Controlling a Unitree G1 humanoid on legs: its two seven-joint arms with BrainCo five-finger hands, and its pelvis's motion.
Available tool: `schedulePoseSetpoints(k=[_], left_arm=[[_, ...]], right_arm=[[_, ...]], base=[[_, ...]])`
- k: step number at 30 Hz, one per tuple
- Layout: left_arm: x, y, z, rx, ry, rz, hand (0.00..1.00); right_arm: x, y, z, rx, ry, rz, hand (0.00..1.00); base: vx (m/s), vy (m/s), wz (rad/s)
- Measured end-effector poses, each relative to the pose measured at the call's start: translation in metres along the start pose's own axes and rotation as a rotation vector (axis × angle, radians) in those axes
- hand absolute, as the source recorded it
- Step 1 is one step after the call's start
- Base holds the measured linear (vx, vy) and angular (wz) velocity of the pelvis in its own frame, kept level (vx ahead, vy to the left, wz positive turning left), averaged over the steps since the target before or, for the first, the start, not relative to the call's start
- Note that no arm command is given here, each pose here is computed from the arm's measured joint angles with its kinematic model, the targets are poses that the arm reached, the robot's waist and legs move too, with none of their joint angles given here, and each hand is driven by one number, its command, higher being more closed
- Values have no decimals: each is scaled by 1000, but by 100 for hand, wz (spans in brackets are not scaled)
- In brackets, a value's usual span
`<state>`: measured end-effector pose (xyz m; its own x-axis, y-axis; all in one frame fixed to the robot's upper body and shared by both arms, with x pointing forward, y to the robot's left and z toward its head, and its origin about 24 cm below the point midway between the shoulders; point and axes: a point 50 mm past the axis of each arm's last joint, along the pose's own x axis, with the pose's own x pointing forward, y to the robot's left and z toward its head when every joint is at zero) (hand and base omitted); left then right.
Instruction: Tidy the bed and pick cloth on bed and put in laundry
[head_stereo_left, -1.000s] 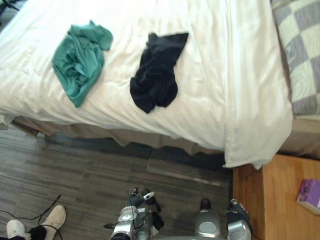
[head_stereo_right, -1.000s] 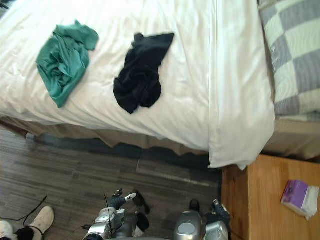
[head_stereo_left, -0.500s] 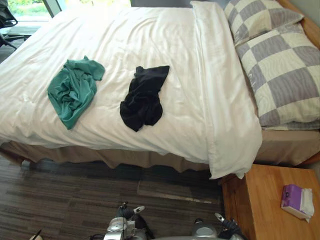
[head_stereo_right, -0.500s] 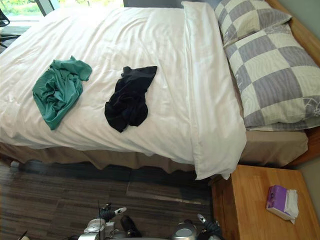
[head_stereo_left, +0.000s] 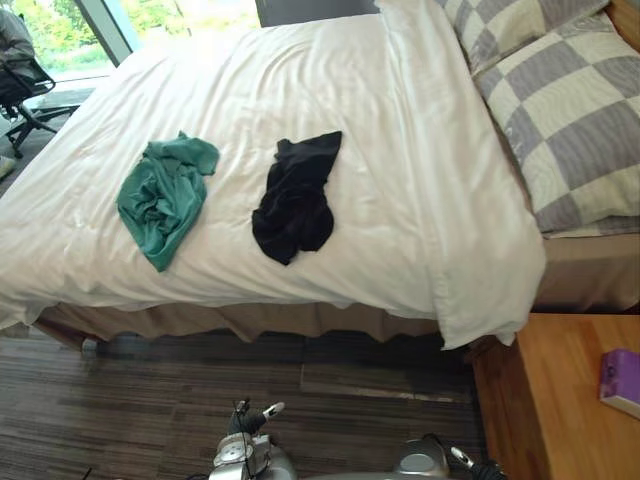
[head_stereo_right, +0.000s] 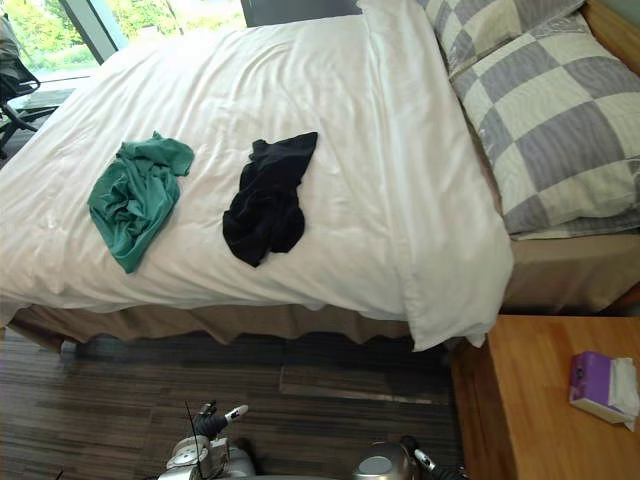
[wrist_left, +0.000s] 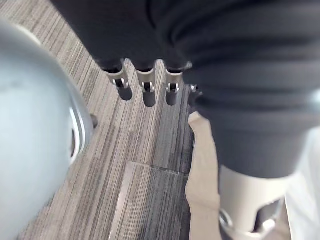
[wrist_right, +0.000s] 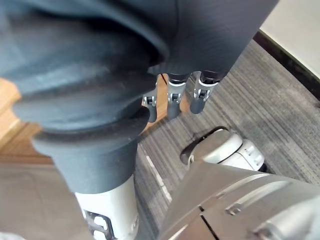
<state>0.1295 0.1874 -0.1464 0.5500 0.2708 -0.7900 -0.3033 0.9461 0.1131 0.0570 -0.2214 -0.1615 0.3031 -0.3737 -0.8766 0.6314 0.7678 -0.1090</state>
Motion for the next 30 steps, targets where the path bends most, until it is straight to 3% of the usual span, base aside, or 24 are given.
schedulePoseSetpoints(k=[2, 4, 9, 12, 22, 30], left_arm=[[4, 23, 9, 24, -33, 74, 0], [6, 28, 12, 46, -29, 93, 0], [8, 13, 16, 139, -36, 28, 0], [10, 2, 28, 176, -73, -17, 0], [6, -23, 30, 156, -103, -95, 0], [6, -27, 30, 180, -103, -102, 0]], right_arm=[[-5, 11, -20, 22, 64, 16, 0], [-7, 18, -24, -16, 76, 42, 0], [0, 25, 4, -190, -25, 99, 0], [0, 28, 13, -206, -74, 111, 0], [7, 52, 60, -380, -201, 181, 0], [9, 44, 66, -494, -216, 157, 0]], base=[[90, 525, 2], [54, 526, -40], [103, 389, -48], [69, 134, 39], [-50, 101, 15], [2, 390, 5]])
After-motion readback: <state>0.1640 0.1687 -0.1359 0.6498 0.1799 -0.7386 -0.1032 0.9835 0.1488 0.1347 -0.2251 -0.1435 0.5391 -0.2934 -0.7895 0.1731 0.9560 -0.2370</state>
